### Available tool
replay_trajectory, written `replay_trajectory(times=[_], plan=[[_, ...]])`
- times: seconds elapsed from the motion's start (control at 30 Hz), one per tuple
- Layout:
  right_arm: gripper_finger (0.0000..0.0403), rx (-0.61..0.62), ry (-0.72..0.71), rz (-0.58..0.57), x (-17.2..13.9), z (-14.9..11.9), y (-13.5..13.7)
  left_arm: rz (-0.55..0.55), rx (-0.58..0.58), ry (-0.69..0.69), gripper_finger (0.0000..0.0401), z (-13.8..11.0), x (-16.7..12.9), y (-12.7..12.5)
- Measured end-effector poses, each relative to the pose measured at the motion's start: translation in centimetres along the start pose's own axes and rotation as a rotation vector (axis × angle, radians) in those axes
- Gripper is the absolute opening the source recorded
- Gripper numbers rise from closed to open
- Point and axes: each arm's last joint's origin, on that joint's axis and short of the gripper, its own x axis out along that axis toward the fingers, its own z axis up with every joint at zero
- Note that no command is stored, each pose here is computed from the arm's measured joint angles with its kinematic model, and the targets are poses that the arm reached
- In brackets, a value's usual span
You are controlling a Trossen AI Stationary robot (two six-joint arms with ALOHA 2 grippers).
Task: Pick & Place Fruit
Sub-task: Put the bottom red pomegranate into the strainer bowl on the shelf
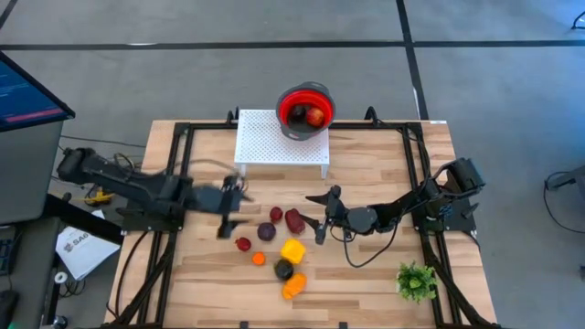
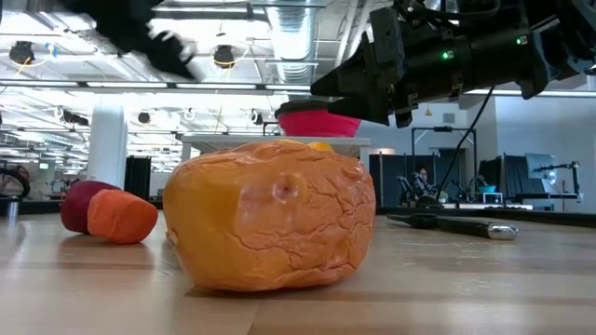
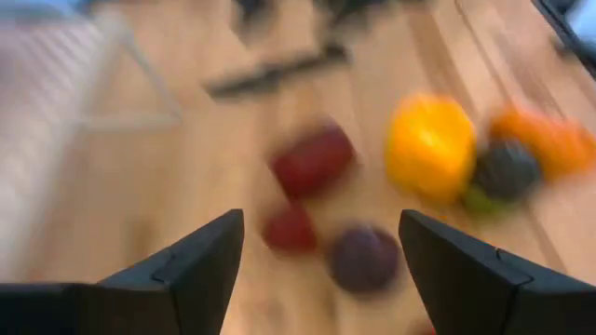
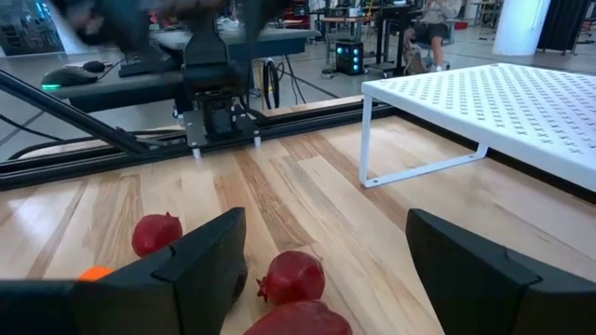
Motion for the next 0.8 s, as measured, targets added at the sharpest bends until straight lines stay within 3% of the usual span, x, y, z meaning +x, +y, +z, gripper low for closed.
replay_trajectory(times=[0.2,0.33,0.57,0.8], plan=[[0.029,0.005,-0.006,-0.001,0.0,0.1,0.0,-0.076,0.007,0.12,0.0282,-8.2,1.1,-3.1],[0.029,0.005,-0.006,-0.001,0.0,0.1,0.0,-0.056,-0.071,0.085,0.0282,-11.7,2.1,-3.3],[0.029,0.007,-0.009,0.0,0.1,0.2,0.0,-0.178,-0.156,-0.077,0.0282,-14.5,2.6,-3.3],[0.029,0.016,-0.023,0.003,0.3,0.7,0.3,-0.231,-0.113,-0.112,0.0282,-14.9,2.5,-3.7]])
